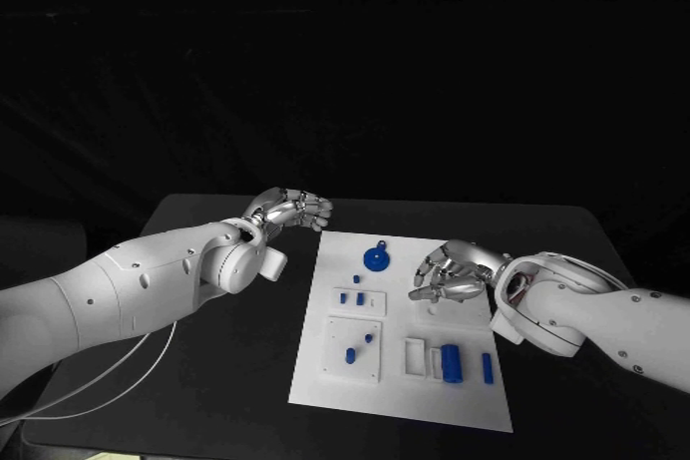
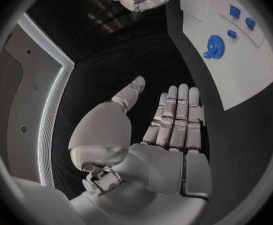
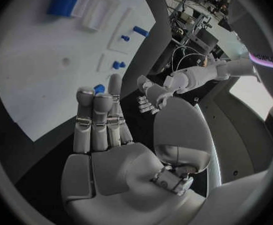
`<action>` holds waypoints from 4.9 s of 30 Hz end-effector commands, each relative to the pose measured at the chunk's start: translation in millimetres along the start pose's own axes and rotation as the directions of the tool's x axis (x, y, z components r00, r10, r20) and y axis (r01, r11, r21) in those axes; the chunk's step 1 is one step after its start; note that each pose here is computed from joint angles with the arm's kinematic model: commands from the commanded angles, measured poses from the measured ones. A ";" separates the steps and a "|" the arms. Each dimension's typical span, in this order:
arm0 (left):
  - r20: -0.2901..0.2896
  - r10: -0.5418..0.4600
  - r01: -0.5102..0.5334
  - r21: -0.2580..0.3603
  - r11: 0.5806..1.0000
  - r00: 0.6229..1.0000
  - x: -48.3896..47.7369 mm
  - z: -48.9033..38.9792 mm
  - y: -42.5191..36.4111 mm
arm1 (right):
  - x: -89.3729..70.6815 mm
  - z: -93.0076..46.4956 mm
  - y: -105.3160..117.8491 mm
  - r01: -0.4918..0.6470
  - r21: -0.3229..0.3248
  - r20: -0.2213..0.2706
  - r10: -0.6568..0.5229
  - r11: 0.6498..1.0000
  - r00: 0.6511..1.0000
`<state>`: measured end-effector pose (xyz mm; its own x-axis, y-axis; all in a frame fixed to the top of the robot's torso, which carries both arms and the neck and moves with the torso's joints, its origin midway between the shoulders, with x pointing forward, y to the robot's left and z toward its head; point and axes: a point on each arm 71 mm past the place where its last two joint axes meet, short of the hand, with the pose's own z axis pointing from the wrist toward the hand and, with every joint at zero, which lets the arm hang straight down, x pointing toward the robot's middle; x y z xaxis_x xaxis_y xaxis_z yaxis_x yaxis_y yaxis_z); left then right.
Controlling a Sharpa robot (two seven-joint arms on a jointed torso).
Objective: Assemble the parts on the task board
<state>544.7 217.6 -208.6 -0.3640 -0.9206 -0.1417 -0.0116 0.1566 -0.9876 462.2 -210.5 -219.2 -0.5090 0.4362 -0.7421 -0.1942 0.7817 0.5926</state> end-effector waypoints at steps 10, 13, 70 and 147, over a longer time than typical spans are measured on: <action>-0.028 -0.028 0.027 -0.018 0.999 0.999 12.2 -1.4 22.7 | 11.7 -25.1 -43.7 -0.046 0.324 -0.277 0.142 0.945 0.950; -0.038 -0.033 0.032 -0.025 0.999 0.999 15.3 -2.1 27.0 | 14.3 -30.8 -48.8 -0.027 0.369 -0.298 0.145 0.929 0.943; -0.105 -0.078 0.077 -0.009 0.997 0.991 27.9 -18.8 27.4 | 84.0 -23.8 -67.8 0.221 0.461 -0.361 -0.045 0.860 0.931; -0.094 -0.073 0.071 -0.026 0.997 0.993 22.9 -19.2 28.4 | 68.0 -16.7 -34.2 0.082 0.458 -0.346 0.092 0.885 0.934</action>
<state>518.2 210.4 -240.2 -0.4380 -0.8961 -0.0719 -0.0653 0.1115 -0.9916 424.2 -217.5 -281.0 -0.7453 0.2895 -0.6006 0.1307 0.9468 0.2942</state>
